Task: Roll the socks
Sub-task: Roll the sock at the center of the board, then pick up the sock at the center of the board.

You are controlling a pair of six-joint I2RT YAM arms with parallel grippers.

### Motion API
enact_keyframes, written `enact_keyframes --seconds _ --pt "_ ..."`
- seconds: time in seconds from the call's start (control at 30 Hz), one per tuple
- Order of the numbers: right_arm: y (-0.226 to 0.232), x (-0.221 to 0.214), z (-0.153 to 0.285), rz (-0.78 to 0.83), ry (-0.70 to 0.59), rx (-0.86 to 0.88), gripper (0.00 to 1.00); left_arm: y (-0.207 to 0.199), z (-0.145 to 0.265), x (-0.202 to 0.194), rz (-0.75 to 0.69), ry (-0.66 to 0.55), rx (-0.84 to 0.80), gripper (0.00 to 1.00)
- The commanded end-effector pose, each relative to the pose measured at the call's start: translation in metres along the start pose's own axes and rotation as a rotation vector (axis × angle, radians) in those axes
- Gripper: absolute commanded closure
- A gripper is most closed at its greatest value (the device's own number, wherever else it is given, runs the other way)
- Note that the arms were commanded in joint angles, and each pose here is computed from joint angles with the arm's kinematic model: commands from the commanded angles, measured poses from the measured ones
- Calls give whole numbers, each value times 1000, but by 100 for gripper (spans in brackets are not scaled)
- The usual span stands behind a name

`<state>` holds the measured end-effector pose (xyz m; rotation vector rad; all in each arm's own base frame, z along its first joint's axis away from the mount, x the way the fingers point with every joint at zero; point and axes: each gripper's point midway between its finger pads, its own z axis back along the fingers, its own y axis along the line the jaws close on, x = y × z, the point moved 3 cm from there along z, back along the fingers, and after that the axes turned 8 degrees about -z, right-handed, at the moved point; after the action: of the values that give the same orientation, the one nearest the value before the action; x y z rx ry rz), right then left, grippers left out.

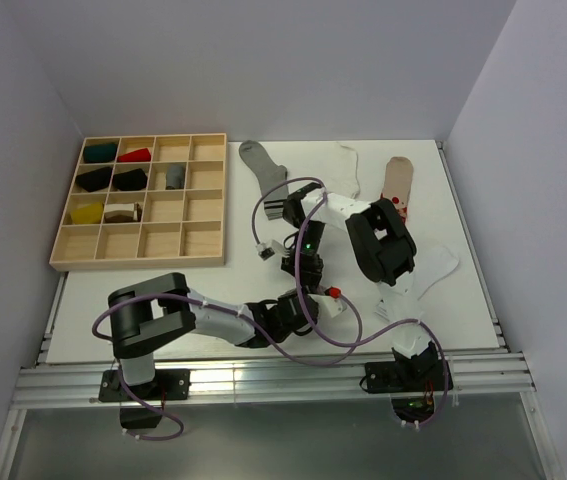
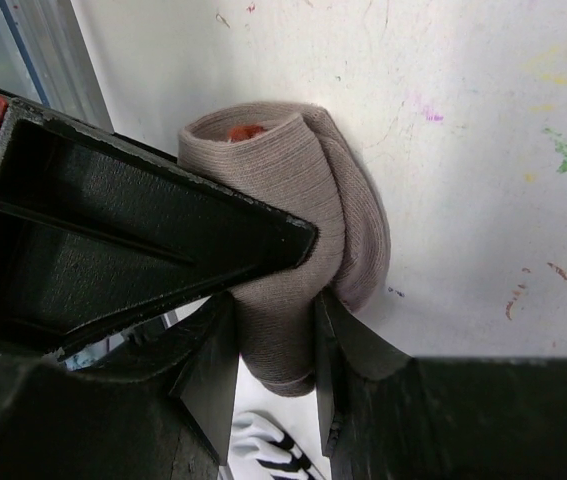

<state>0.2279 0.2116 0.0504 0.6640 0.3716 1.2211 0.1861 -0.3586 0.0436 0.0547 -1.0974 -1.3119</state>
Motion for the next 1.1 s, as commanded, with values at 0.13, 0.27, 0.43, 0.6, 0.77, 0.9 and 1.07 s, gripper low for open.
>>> enact_keyframes --seconds 0.13,0.27,0.43,0.6,0.77,0.9,1.07 --pt "-4 0 -5 16 16 28 64 -40 -6 -25 -5 82 -191 92" --pt "-6 0 0 5 -11 -9 54 -44 -5 -28 2 98 -225 100" --pt "-13 -2 21 -12 -82 -83 44 -45 -5 -27 27 104 -255 100" --pt "-8 -18 58 -22 -198 -121 38 -45 -5 -28 40 102 -267 100" --pt "-3 -37 77 -47 -283 -134 20 -48 -6 -29 39 105 -280 100" --pt "-2 -44 98 -73 -373 -172 19 -43 -7 -28 85 109 -271 100" --pt "3 -47 136 -117 -508 -295 24 -19 -8 -17 211 66 -260 100"
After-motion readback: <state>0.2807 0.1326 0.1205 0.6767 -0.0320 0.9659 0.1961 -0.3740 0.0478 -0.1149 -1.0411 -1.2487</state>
